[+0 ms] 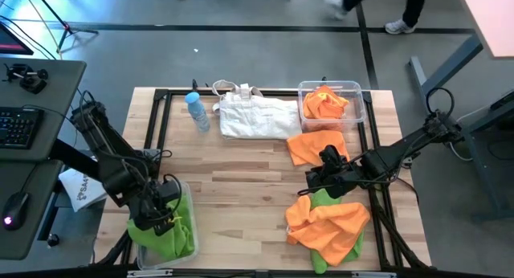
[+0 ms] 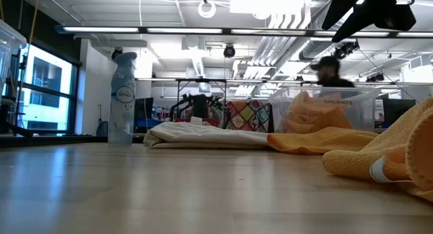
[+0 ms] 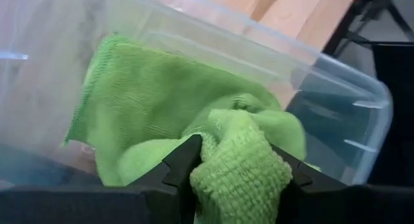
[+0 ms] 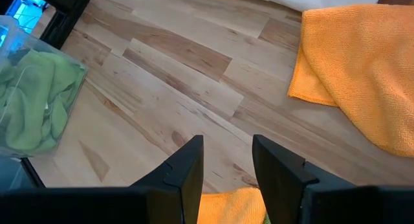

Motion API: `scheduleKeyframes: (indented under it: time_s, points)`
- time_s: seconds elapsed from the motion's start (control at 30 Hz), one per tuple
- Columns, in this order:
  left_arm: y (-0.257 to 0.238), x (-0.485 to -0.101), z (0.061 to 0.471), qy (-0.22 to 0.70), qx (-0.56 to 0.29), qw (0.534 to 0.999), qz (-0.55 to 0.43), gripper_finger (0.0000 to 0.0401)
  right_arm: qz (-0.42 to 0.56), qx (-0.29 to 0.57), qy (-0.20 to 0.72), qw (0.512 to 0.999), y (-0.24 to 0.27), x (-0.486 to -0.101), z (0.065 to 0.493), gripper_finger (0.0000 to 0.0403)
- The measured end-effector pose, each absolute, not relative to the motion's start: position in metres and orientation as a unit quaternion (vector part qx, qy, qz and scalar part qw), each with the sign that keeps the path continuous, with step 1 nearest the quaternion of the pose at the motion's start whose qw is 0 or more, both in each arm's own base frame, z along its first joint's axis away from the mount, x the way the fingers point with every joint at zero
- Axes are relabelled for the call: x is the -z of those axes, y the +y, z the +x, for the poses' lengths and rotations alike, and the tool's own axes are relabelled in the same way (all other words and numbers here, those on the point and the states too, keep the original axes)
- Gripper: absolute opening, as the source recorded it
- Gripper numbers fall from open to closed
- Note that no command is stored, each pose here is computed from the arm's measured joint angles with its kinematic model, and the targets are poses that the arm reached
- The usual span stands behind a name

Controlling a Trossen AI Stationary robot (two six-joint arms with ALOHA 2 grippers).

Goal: Sort microfiber towel by color & place in baskets
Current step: Put the green microfiber cloth into the bottom transparent bin

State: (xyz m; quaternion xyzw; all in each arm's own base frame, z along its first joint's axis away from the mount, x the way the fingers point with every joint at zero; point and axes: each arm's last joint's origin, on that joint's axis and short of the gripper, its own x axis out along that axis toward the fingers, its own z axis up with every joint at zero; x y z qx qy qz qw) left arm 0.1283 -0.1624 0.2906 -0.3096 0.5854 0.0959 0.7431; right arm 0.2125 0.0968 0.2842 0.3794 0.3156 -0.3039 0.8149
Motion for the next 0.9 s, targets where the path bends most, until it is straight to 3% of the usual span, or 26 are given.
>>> scheduleKeyframes:
  time_s: [0.17,0.53,0.67,0.9]
  points:
    - [-0.161,-0.28,0.128,0.588,-0.116,0.742,-0.302,0.0127,0.379,0.304,0.316,0.815,0.097,-0.284,0.212,0.0128]
    - [-0.158,-0.258,0.128,0.616,-0.141,0.739,-0.236,0.0197,0.369,0.311,0.322,0.814,0.096,-0.283,0.211,0.0128]
    - [-0.15,-0.268,0.126,0.629,-0.155,0.716,-0.26,0.0198,0.367,0.314,0.323,0.814,0.095,-0.283,0.21,0.0128]
    - [-0.138,-0.304,0.117,0.596,-0.128,0.736,-0.294,0.0189,0.36,0.322,0.312,0.818,0.094,-0.283,0.21,0.0128]
